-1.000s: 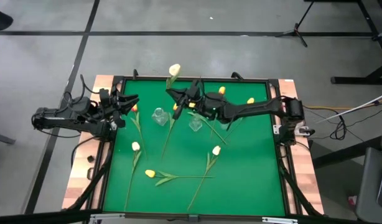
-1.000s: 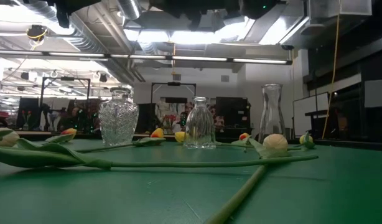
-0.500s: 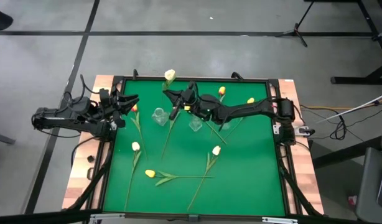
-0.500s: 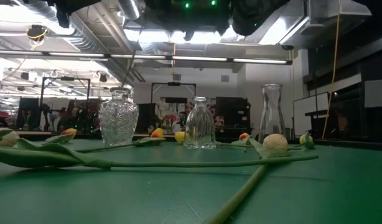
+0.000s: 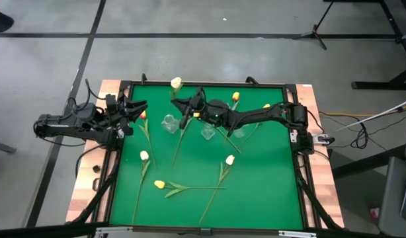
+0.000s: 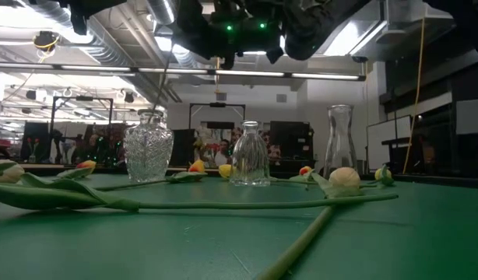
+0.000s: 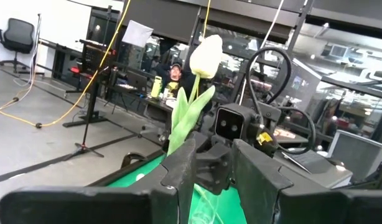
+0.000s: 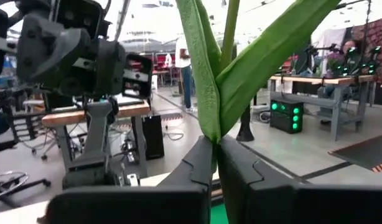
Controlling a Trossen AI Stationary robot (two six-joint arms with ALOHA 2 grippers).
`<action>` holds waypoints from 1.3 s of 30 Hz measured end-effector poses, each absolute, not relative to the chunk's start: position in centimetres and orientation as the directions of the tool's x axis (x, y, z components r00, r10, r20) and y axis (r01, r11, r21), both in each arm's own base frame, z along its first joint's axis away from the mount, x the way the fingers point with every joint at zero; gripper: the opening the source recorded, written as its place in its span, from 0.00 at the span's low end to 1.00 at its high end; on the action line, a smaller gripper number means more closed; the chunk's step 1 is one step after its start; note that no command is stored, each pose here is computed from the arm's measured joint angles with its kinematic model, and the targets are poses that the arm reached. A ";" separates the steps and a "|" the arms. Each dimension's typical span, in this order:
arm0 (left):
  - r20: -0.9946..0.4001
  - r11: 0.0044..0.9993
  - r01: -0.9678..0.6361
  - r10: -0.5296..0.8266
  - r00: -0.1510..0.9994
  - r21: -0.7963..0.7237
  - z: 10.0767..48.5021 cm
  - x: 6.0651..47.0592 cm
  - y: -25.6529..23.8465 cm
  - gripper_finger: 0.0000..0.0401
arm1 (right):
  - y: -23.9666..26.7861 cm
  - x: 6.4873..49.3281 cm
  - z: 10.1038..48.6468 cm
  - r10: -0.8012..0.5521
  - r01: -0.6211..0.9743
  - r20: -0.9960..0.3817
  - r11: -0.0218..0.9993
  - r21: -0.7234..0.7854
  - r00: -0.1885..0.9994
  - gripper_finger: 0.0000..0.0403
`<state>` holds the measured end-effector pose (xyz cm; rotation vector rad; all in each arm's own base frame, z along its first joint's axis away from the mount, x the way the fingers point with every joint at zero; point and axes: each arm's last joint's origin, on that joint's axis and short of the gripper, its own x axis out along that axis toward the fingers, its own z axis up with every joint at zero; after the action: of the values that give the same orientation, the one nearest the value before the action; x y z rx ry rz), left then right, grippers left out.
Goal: Sort flowers into vase by color
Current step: Put the right light yellow flower into the left transparent vase, then put the left light yellow flower into the left transparent vase
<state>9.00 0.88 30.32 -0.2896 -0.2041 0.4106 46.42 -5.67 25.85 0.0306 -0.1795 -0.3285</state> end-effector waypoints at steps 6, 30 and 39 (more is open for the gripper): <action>0.136 0.876 -0.364 0.422 0.897 -0.317 30.3 9.0 0.9 0.25 | -5.9 46.5 25.1 -0.325 0.323 0.098 0.946 0.036 0.941 0.09; 0.028 0.847 -0.442 0.471 0.882 -0.296 29.2 9.0 1.0 0.25 | -6.7 46.9 26.0 -0.345 0.346 0.063 0.938 -0.016 0.937 0.46; 0.008 0.846 -0.448 0.470 0.882 -0.287 29.0 9.0 1.0 0.25 | -8.9 47.9 32.0 -0.376 0.381 0.074 0.922 -0.068 0.924 0.46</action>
<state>9.04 1.02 28.97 -0.2832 -0.0794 0.4849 47.85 -8.91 31.95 -0.0818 -0.0600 -0.3891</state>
